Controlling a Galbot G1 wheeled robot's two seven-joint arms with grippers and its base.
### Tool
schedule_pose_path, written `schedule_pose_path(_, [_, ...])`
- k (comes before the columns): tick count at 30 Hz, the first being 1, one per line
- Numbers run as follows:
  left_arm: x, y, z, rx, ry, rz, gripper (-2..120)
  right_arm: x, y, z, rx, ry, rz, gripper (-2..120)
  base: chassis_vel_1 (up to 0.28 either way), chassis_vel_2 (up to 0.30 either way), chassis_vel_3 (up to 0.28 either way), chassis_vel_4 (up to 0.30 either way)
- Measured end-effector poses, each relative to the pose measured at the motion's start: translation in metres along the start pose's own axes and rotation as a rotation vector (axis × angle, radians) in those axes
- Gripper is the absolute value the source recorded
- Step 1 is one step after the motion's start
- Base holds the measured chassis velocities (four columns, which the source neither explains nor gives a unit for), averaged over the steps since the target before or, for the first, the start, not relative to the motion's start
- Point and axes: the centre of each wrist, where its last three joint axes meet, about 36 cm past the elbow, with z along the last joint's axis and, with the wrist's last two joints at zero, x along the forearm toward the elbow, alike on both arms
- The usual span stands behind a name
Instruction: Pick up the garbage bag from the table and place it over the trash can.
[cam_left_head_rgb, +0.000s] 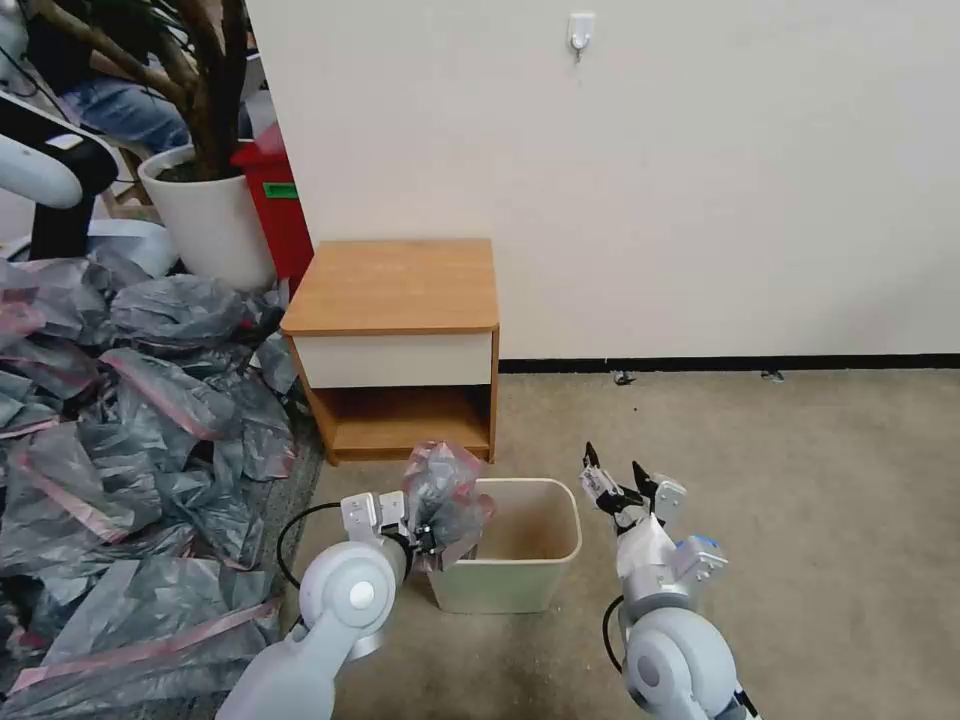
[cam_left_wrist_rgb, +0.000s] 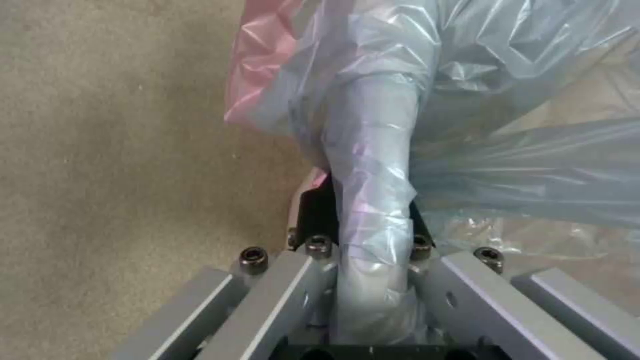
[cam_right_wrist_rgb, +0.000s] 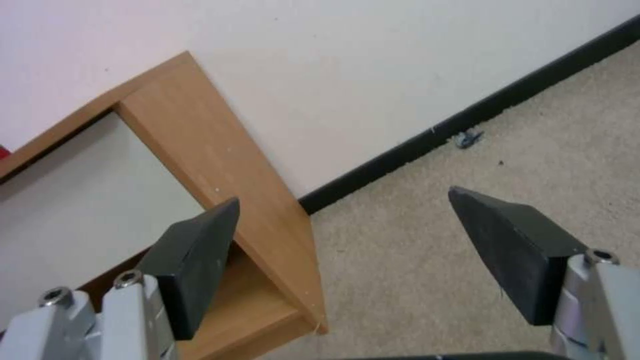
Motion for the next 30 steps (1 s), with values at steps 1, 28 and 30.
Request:
schedule_pose_path(1, [0.0, 0.001, 0.0, 0.002, 0.0, 0.002, 3, 0.0, 0.0, -0.001, 0.0, -0.004, -0.003, 84, 0.0, 0.0, 0.0, 0.0])
schedule_pose_path(28, [0.012, 0.044, 0.016, -0.193, -0.317, 0.123, 3, 0.027, 0.067, -0.126, -0.158, 0.534, -0.497, 108, 0.0, 0.0, 0.0, 0.0])
schedule_pose_path(30, [0.012, 0.043, 0.019, -0.198, -0.327, 0.131, 3, 0.022, 0.071, -0.123, -0.169, 0.565, -0.495, 106, 0.0, 0.0, 0.0, 0.0])
